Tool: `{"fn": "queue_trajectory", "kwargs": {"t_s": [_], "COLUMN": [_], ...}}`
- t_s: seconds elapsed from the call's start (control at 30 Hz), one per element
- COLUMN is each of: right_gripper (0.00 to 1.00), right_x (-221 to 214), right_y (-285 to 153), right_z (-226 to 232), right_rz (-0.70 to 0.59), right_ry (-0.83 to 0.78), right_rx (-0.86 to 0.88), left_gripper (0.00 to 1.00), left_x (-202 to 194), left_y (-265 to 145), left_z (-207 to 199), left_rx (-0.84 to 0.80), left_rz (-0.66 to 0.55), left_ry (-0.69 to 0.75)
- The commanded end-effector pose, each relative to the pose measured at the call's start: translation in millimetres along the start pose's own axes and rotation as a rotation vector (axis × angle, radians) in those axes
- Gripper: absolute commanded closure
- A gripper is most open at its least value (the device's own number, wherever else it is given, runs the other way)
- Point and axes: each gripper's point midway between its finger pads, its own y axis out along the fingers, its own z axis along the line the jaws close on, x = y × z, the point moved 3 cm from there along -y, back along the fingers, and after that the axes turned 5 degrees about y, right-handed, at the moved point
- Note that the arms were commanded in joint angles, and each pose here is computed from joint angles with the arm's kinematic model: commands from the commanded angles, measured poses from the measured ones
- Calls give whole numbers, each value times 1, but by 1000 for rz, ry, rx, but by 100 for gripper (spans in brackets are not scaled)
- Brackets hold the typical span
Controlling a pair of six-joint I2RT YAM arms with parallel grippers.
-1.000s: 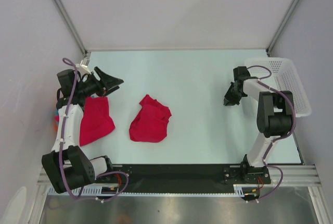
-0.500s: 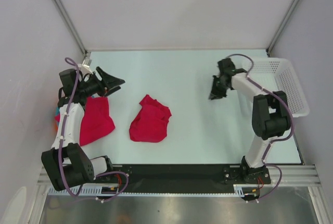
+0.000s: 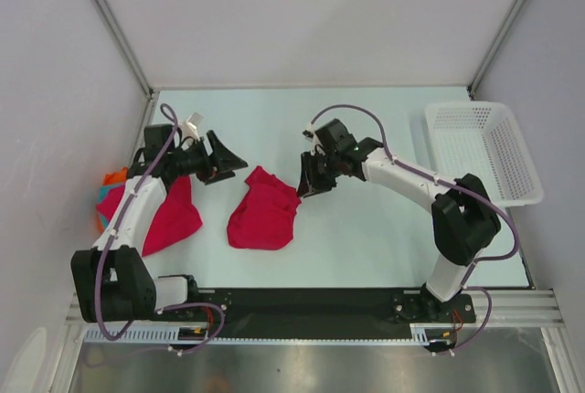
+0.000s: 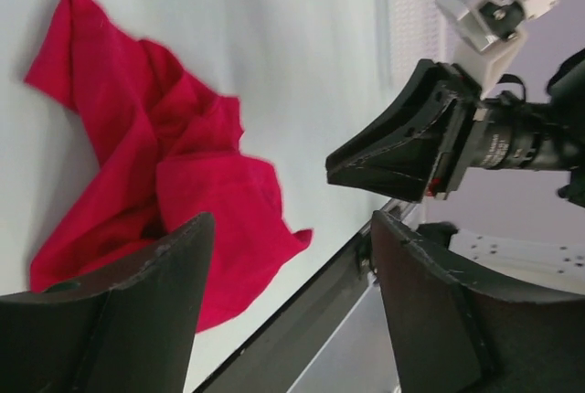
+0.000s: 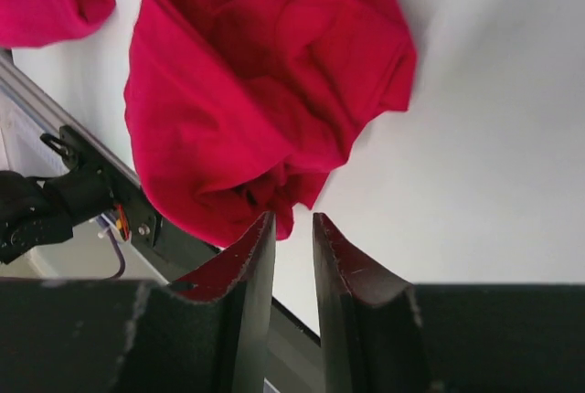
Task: Fold and stack the t-shirts
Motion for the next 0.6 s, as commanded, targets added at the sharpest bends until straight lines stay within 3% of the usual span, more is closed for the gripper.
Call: {"fn": "queue_trajectory", "kwargs": {"t_s": [0.0, 0.13, 0.33, 0.57], "right_gripper": [71, 71, 71, 71], "right_x": [-22, -41, -60, -61], "right_y": [3, 10, 21, 26], "right_z": [15, 20, 46, 64], "right_rz": [14, 45, 72, 69], "right_ry": [15, 5, -43, -83], "right_rx": [79, 86, 113, 119], "left_gripper": [19, 1, 0, 0], "left_x": [-32, -51, -58, -46], "left_y": [-2, -6, -8, -13], "left_z": [16, 44, 53, 7], "left_rx": [126, 296, 377, 132], "left_rz": [16, -8, -38, -150], "left_ry": [43, 34, 44, 80]}}
